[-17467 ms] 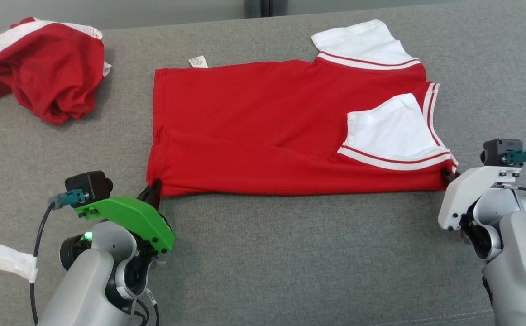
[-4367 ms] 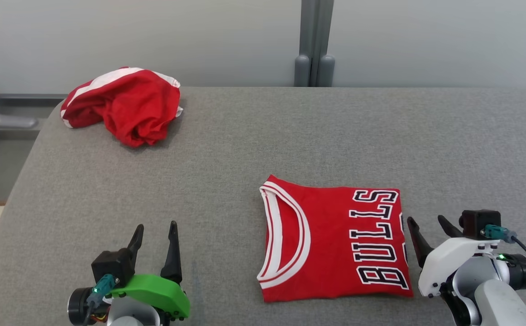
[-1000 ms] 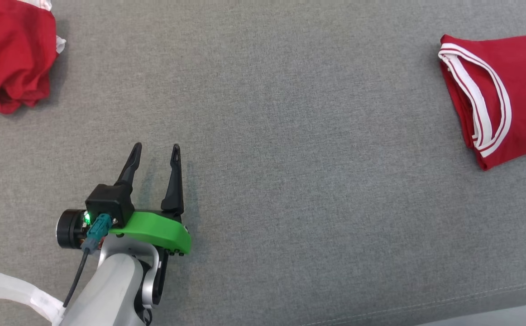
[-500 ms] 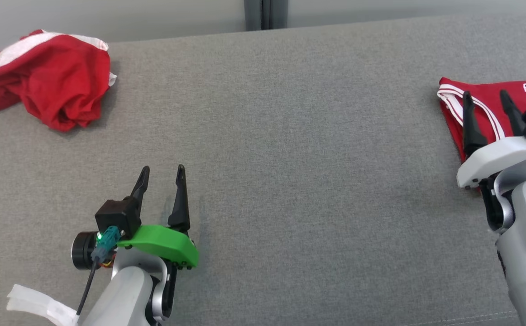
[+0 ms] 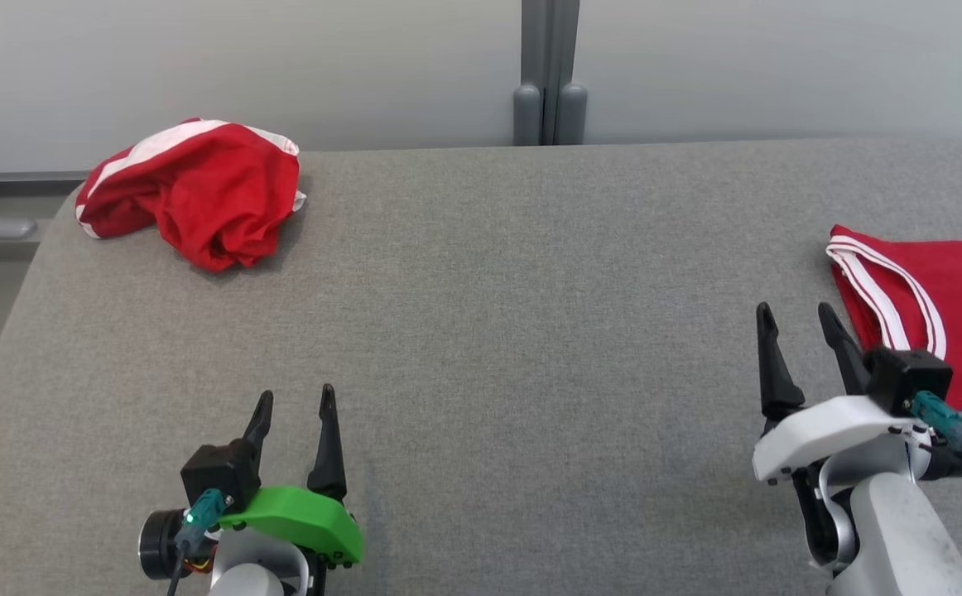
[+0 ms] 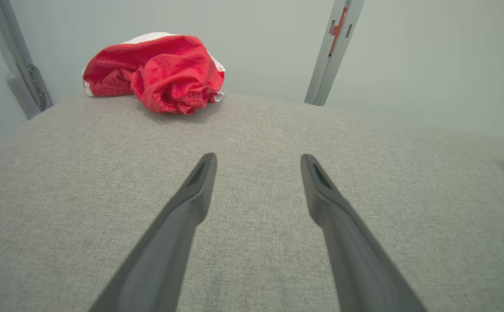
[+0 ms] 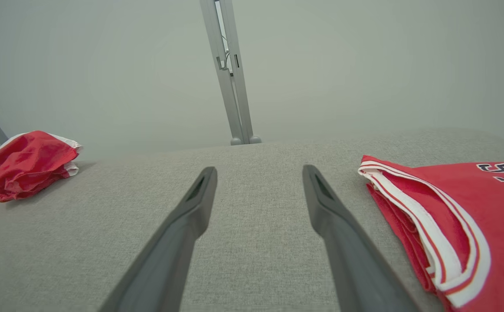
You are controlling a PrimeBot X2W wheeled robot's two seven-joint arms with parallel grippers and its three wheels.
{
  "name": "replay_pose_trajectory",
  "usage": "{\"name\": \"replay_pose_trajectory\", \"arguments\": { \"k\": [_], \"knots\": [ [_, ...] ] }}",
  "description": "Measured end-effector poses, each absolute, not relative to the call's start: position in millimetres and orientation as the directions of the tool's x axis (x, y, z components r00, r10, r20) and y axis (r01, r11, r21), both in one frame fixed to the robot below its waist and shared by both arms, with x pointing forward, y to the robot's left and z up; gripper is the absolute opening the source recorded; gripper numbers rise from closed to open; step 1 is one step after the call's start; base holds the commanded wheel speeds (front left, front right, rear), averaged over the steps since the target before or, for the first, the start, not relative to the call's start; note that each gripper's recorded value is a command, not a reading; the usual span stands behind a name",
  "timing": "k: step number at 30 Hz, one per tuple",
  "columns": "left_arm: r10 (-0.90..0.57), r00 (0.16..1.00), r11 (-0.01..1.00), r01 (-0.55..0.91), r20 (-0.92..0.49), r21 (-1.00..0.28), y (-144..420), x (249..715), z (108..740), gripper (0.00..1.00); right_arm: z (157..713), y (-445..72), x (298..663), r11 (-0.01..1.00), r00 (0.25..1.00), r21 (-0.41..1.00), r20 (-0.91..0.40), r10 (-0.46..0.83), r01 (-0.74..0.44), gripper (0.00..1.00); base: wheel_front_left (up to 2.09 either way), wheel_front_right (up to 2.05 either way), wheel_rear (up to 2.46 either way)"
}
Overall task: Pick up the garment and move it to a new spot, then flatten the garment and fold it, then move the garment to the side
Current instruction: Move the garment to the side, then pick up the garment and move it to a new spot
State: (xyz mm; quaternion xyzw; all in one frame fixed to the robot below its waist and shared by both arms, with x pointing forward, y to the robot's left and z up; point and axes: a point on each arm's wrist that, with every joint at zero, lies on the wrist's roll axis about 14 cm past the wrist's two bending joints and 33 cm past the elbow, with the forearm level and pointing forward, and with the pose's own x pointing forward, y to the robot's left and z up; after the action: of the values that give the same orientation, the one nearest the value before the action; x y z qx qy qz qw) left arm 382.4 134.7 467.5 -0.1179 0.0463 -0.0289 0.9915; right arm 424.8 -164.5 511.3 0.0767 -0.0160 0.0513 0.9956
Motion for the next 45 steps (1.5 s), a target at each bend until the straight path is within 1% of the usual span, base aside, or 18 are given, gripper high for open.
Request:
{"name": "replay_pose_trajectory", "arguments": {
  "k": [4, 8, 14, 28, 45],
  "knots": [
    [-0.051, 0.997, 0.970, 0.033, -0.066, -0.242, 137.3, 373.6, 473.3, 1.00, 508.6, -153.1, 406.6, 0.980, 0.991, 0.149, 0.041, 0.127, -0.132, 1.00, 0.00, 0.00, 0.00],
    [-0.045, 0.998, 0.971, 0.032, -0.047, -0.238, 138.4, 367.4, 478.4, 1.00, 503.5, -145.8, 390.5, 0.971, 0.989, 0.186, 0.036, 0.146, -0.150, 1.00, 0.00, 0.00, 0.00],
    [-0.048, 0.998, 0.972, 0.040, -0.030, -0.234, 136.5, 364.7, 482.7, 1.00, 503.9, -149.1, 379.1, 0.969, 0.990, 0.200, 0.047, 0.135, -0.142, 1.00, 0.00, 0.00, 0.00],
    [-0.067, 0.998, 0.971, 0.061, -0.018, -0.231, 131.2, 366.6, 485.8, 1.00, 503.0, -146.7, 376.2, 0.970, 0.989, 0.190, 0.041, 0.145, -0.150, 1.00, 0.00, 0.00, 0.00],
    [-0.054, 0.998, 0.972, 0.045, -0.030, -0.233, 135.9, 365.3, 482.0, 1.00, 499.8, -140.5, 377.9, 0.967, 0.986, 0.195, 0.027, 0.163, -0.165, 1.00, 0.00, 0.00, 0.00]
  ]
}}
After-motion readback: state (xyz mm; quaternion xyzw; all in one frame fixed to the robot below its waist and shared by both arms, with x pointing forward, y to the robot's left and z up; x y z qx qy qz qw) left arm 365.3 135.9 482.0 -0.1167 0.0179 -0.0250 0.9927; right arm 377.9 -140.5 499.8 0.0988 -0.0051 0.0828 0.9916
